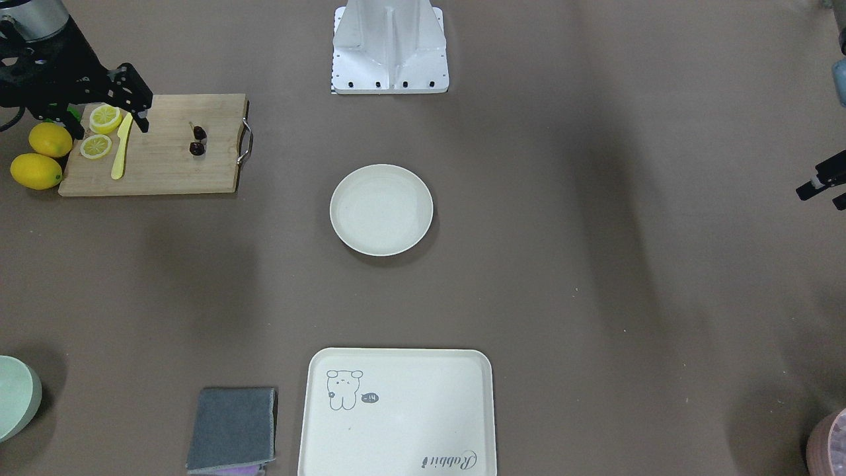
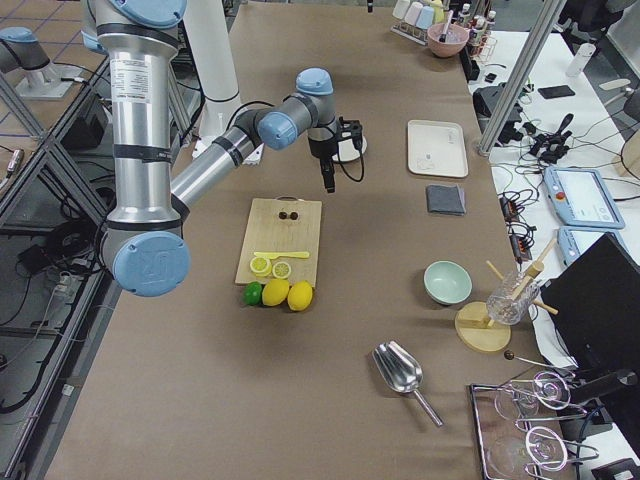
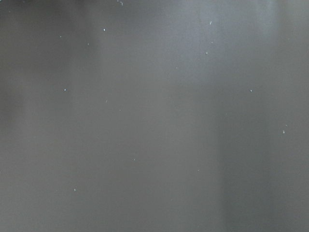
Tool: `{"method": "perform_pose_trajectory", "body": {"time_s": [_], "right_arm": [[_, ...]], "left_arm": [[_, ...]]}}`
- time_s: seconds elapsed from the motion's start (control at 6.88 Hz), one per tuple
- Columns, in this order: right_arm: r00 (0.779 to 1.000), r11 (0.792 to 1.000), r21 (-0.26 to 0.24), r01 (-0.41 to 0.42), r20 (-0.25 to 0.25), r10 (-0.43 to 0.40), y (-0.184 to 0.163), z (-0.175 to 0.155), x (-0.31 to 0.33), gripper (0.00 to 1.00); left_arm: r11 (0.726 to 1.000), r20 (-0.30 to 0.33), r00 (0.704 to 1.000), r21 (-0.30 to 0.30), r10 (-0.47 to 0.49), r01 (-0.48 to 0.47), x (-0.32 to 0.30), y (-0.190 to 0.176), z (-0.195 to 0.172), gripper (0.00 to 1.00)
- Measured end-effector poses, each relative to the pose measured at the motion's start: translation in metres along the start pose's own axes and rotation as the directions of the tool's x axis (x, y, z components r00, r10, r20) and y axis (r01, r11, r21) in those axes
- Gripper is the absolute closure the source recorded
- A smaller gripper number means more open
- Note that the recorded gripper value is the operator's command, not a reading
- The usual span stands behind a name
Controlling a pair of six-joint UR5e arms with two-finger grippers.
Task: Place red cherry on plate
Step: 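Move the right gripper over the dark red cherries on the cutting board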
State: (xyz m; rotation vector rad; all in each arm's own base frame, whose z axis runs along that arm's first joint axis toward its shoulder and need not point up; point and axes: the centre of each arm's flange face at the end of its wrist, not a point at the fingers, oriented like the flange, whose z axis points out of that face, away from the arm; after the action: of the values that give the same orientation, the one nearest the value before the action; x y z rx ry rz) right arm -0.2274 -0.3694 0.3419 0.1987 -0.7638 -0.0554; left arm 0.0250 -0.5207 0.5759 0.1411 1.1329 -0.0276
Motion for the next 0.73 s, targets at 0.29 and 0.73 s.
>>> {"method": "perform_pose_trajectory", "body": {"time_s": [0.29,0.73], "right_arm": [[1.000,0.999,0.032,-0.011,0.016,0.010,0.033,0.034,-0.012,0.03],[1.000,0.998,0.054,-0.026,0.017,0.025,0.090,0.076,-0.005,0.07]], "left_arm": [[1.000,-0.001,1.000,0.005,0.009,-0.009,0.005,-0.007,0.000,0.01],[1.000,-0.006,1.000,0.012,0.024,-0.024,0.013,-0.012,-0.003,0.01]]}}
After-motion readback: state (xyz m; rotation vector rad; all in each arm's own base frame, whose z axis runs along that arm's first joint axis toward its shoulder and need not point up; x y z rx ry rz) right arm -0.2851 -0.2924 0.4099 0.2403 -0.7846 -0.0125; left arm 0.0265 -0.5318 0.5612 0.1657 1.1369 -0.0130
